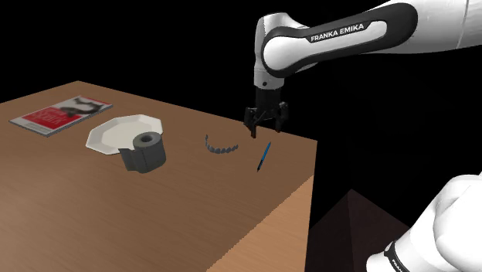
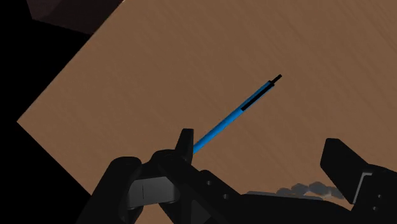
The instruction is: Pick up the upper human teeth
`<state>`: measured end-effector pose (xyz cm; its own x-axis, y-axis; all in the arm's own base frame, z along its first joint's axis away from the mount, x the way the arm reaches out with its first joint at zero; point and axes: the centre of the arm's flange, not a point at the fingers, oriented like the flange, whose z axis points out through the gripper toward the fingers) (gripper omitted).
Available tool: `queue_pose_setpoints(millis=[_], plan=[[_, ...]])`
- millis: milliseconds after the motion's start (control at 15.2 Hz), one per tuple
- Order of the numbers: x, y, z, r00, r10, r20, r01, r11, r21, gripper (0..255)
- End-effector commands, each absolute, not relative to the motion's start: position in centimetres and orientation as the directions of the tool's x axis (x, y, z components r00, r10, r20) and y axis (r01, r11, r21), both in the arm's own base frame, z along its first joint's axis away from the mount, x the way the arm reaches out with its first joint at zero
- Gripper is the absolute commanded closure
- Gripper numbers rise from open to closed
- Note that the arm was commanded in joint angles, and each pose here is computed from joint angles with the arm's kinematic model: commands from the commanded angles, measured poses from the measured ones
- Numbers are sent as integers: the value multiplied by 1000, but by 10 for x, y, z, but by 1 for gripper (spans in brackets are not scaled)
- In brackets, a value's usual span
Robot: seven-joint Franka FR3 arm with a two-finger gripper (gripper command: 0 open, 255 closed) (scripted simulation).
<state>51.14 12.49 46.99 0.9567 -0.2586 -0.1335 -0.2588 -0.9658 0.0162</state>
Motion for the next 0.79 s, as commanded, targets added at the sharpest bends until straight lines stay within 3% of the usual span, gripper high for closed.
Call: queue_pose_setpoints(millis=[0,726], plan=[[531,141,465,955,-264,-133,-265,-964,15,0],[647,214,420,947,-293,-133,-294,-956,11,0]])
